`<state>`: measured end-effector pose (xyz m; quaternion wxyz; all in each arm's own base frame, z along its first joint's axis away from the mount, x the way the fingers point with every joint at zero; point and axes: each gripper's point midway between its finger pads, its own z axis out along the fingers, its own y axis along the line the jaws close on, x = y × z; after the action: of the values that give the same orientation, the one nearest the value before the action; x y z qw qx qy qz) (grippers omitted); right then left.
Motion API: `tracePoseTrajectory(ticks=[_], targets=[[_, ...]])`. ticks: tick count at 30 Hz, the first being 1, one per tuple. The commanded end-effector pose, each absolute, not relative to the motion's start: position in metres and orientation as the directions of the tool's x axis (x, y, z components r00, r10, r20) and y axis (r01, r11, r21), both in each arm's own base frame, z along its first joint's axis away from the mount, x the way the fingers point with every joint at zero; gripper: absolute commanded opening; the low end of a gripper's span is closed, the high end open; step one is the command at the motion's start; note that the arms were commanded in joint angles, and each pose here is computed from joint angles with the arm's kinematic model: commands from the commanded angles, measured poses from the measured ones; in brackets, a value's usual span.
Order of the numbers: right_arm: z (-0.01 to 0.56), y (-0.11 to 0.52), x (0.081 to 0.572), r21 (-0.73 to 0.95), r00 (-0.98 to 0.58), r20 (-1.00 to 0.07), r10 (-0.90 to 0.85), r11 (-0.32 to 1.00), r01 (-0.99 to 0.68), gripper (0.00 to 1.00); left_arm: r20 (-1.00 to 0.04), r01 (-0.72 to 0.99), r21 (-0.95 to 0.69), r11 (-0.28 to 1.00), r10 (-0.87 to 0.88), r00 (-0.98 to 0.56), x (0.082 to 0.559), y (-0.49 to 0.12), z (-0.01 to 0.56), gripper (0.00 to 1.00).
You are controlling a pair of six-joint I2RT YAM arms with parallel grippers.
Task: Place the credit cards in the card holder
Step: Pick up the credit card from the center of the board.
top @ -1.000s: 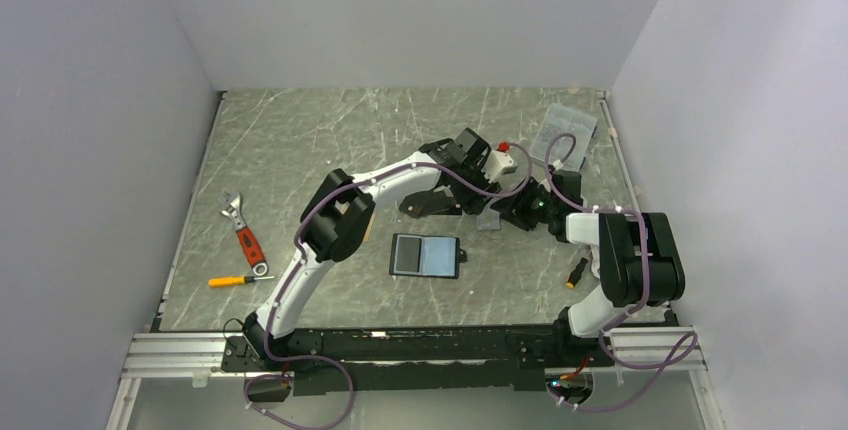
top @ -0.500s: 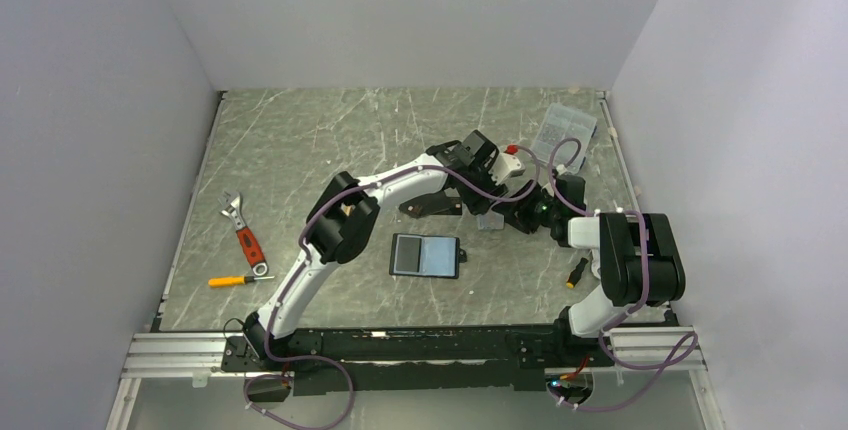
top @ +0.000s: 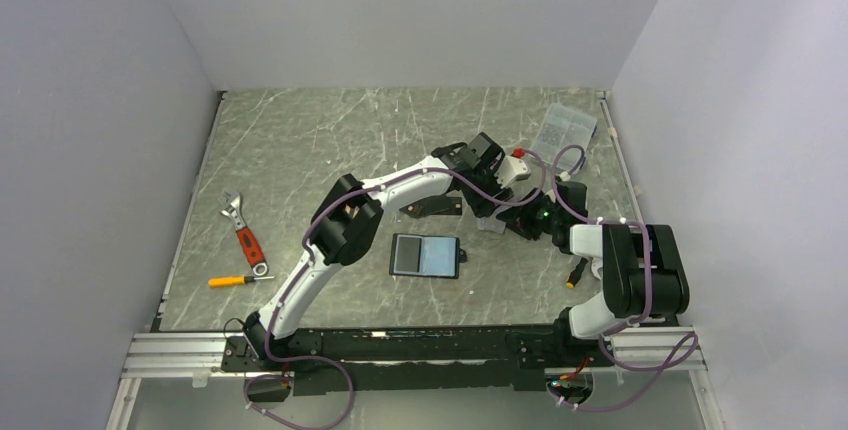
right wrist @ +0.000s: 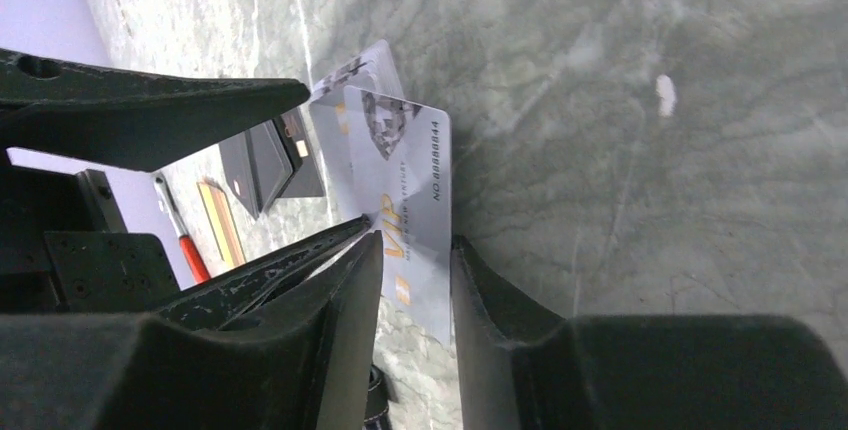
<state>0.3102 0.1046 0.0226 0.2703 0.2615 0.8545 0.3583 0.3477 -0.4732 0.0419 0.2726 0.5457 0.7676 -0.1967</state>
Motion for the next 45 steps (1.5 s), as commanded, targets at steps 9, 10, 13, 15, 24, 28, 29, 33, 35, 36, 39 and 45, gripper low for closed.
tracePoseTrajectory(ticks=[9,10,13,15,24,28,29,33,35,36,39,45], targets=[[-0.01,0.086,0.287,0.647,-0.703,-0.237,0.67,0.649,0.4,0.06,-0.673,0.949,-0.057,0.311,0.69,-0.266,0.343,-0.464,0.076,0.71],[-0.009,0.086,0.286,0.645,-0.702,-0.238,0.671,0.65,0.402,0.06,-0.672,0.948,-0.045,0.316,0.693,-0.263,0.345,-0.463,0.076,0.71],[-0.008,0.083,0.283,0.634,-0.694,-0.244,0.678,0.653,0.415,0.07,-0.659,0.941,-0.016,0.337,0.704,-0.264,0.353,-0.461,0.07,0.7],[-0.006,0.082,0.281,0.63,-0.691,-0.243,0.681,0.652,0.421,0.08,-0.655,0.936,-0.01,0.352,0.705,-0.272,0.357,-0.459,0.066,0.69],[0.005,0.083,0.276,0.623,-0.684,-0.264,0.68,0.661,0.418,0.08,-0.641,0.933,0.025,0.359,0.722,-0.261,0.363,-0.455,0.062,0.67],[0.02,0.081,0.278,0.631,-0.674,-0.305,0.673,0.673,0.386,0.07,-0.628,0.932,0.033,0.362,0.732,-0.262,0.364,-0.451,0.058,0.66],[0.024,0.08,0.279,0.631,-0.669,-0.317,0.672,0.676,0.38,0.05,-0.63,0.93,0.035,0.366,0.73,-0.264,0.365,-0.449,0.06,0.66],[0.037,0.08,0.282,0.639,-0.667,-0.349,0.659,0.688,0.345,0.0,-0.655,0.925,0.031,0.378,0.707,-0.267,0.37,-0.444,0.081,0.61],[0.044,0.082,0.285,0.65,-0.669,-0.363,0.649,0.691,0.317,0.0,-0.677,0.923,0.04,0.382,0.69,-0.256,0.373,-0.441,0.1,0.61],[0.049,0.084,0.286,0.658,-0.668,-0.37,0.645,0.69,0.302,0.0,-0.688,0.923,0.041,0.383,0.68,-0.251,0.373,-0.44,0.111,0.64],[0.064,0.089,0.29,0.683,-0.672,-0.398,0.625,0.691,0.238,0.0,-0.719,0.927,-0.002,0.376,0.643,-0.263,0.369,-0.434,0.142,0.78],[0.116,0.109,0.295,0.755,-0.658,-0.492,0.571,0.656,0.004,0.0,-0.767,0.923,-0.23,0.307,0.527,-0.366,0.348,-0.421,0.19,0.85]])
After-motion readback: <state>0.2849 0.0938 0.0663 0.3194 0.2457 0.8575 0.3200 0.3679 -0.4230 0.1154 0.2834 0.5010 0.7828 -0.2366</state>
